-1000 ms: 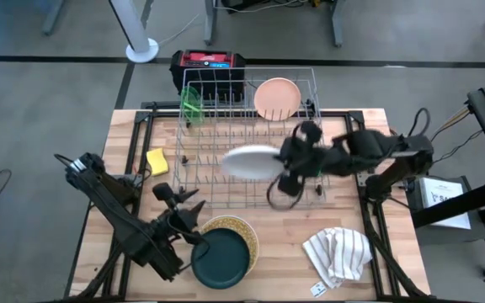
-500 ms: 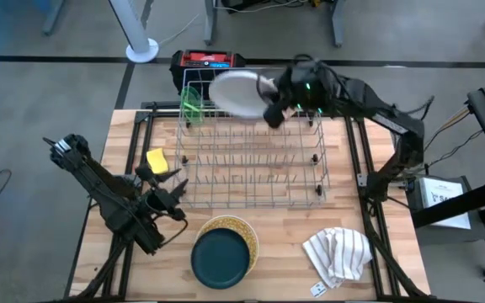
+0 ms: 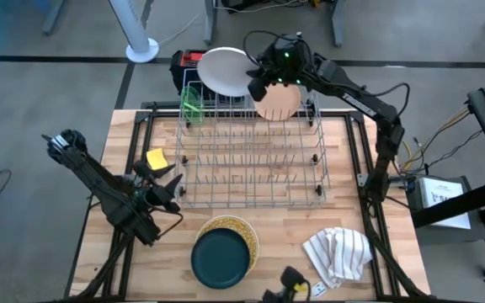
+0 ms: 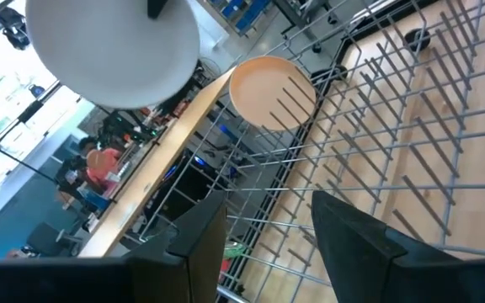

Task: Sort dishes
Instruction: Put the gray plate into the dish rack

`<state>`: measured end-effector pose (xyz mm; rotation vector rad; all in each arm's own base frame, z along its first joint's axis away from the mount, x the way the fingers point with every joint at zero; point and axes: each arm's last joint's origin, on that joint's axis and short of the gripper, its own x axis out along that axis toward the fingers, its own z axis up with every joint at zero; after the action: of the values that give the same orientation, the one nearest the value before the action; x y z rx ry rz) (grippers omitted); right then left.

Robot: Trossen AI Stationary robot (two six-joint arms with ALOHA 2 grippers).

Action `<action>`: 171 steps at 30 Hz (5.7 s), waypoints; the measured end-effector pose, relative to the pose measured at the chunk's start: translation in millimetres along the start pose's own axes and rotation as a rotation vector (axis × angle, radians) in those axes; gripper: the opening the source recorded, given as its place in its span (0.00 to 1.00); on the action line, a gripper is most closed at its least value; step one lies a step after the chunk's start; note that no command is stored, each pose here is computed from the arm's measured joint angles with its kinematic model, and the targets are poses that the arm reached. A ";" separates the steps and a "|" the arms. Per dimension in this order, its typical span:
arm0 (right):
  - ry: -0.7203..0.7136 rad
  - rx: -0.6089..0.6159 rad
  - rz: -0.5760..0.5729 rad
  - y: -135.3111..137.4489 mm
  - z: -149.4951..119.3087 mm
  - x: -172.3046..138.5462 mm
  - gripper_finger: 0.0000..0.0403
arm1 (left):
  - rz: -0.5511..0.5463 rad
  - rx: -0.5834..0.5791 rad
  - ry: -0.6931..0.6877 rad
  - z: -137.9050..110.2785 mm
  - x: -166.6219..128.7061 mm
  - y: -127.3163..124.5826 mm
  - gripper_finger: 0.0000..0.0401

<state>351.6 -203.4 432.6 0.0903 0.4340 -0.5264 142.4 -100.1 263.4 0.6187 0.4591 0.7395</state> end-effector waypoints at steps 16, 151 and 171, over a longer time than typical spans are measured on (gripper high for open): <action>-0.048 -0.141 -0.024 -28.8 -1.9 73.1 0.06 | 0.048 0.039 -0.107 0.9 -2.0 33.3 0.41; 0.255 -0.271 -0.006 -33.5 -63.8 103.5 0.44 | 0.061 0.011 -0.131 -4.2 -1.8 40.8 0.41; 0.469 -0.281 -0.116 -43.0 -69.2 69.2 0.02 | 0.061 0.011 -0.130 -4.2 -1.8 40.8 0.41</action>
<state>357.6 -259.5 341.8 -0.0858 0.9712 -0.5526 119.3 -76.4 287.6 0.6890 0.3258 0.7497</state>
